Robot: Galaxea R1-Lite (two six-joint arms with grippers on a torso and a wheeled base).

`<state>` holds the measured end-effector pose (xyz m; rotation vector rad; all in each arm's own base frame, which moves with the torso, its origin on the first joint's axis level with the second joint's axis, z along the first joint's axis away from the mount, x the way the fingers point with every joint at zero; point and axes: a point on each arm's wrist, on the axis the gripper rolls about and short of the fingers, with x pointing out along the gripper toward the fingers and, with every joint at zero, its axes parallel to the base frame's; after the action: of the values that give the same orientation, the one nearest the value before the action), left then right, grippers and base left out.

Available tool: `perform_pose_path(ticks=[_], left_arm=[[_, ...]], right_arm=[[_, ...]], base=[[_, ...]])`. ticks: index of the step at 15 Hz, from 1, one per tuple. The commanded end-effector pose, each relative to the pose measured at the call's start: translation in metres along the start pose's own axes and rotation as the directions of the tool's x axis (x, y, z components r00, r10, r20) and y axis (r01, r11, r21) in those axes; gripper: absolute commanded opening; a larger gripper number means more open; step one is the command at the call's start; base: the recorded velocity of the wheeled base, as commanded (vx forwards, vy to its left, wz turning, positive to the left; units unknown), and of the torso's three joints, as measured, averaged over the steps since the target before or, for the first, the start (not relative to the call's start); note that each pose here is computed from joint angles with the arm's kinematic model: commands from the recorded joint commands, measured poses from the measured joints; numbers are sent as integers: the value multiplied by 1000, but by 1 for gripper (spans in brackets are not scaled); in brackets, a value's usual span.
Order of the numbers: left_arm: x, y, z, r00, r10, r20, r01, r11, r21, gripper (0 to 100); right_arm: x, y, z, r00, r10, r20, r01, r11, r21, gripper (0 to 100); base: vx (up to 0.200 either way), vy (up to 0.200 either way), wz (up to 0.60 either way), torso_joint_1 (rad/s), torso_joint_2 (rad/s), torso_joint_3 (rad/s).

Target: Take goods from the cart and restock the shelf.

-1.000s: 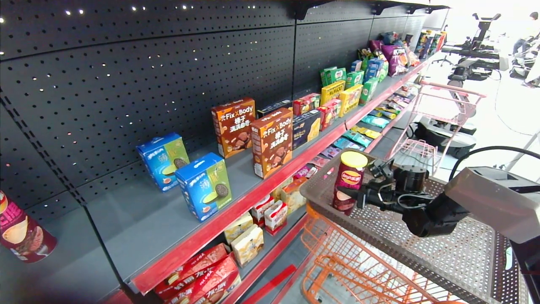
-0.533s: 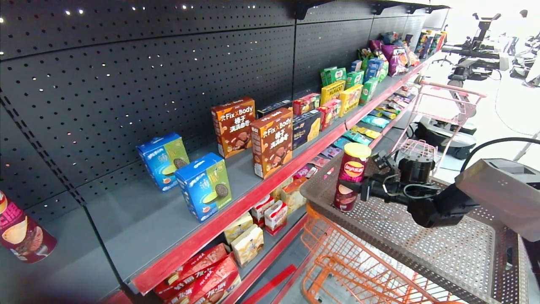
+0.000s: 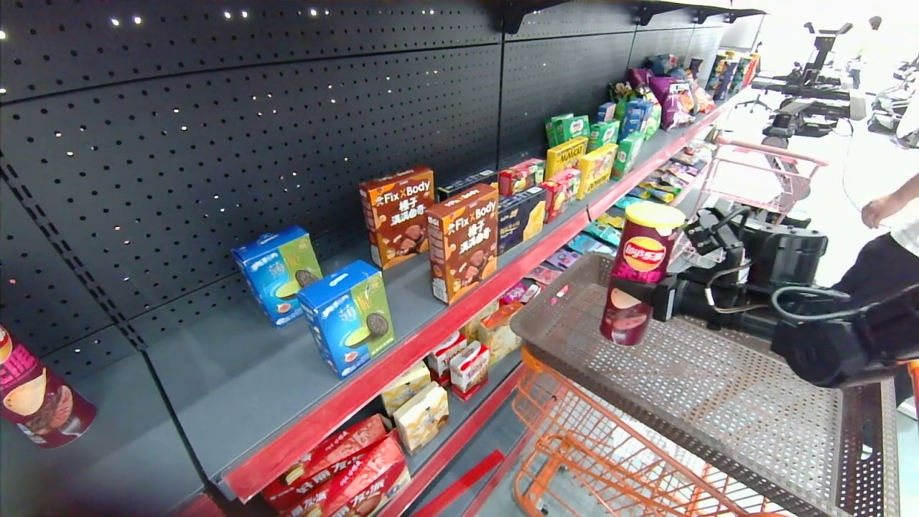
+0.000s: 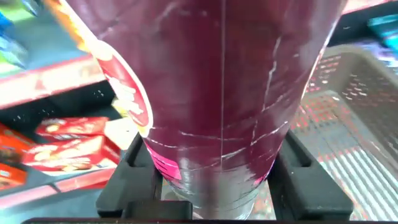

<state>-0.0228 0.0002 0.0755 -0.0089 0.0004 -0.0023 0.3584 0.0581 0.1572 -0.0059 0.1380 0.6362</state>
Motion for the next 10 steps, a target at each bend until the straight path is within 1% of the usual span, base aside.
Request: perform_pose_path(ticks=[1,2,4,6,8,10], left_arm=[[0,0,0,1000,1,-1,-1,1000,0,100],[0,0,0,1000,1,-1,-1,1000,0,100],[0,0,0,1000,1,-1,-1,1000,0,100],[0,0,0,1000,1,-1,-1,1000,-2,100],[0,0,0,1000,1,-1,-1,1000,0,100],[0,0,0,1000,1,-1,-1,1000,0,100]], right_arm=[[-86,67,38,993,-73,94,75,997,-15,0],[-93,71,38,991,-89,101,92,996,-16,0],[-125,84,39,978,-152,140,157,987,-21,0],[-145,91,34,958,-243,149,248,969,-15,0],[-159,97,31,949,-271,161,277,961,-14,0],[-168,100,28,947,-280,155,287,958,-24,0]], base=[[0,0,0,0,0,0],[0,0,0,0,0,0],[0,0,0,0,0,0],[0,0,0,0,0,0],[0,0,0,0,0,0],[0,0,0,0,0,0]])
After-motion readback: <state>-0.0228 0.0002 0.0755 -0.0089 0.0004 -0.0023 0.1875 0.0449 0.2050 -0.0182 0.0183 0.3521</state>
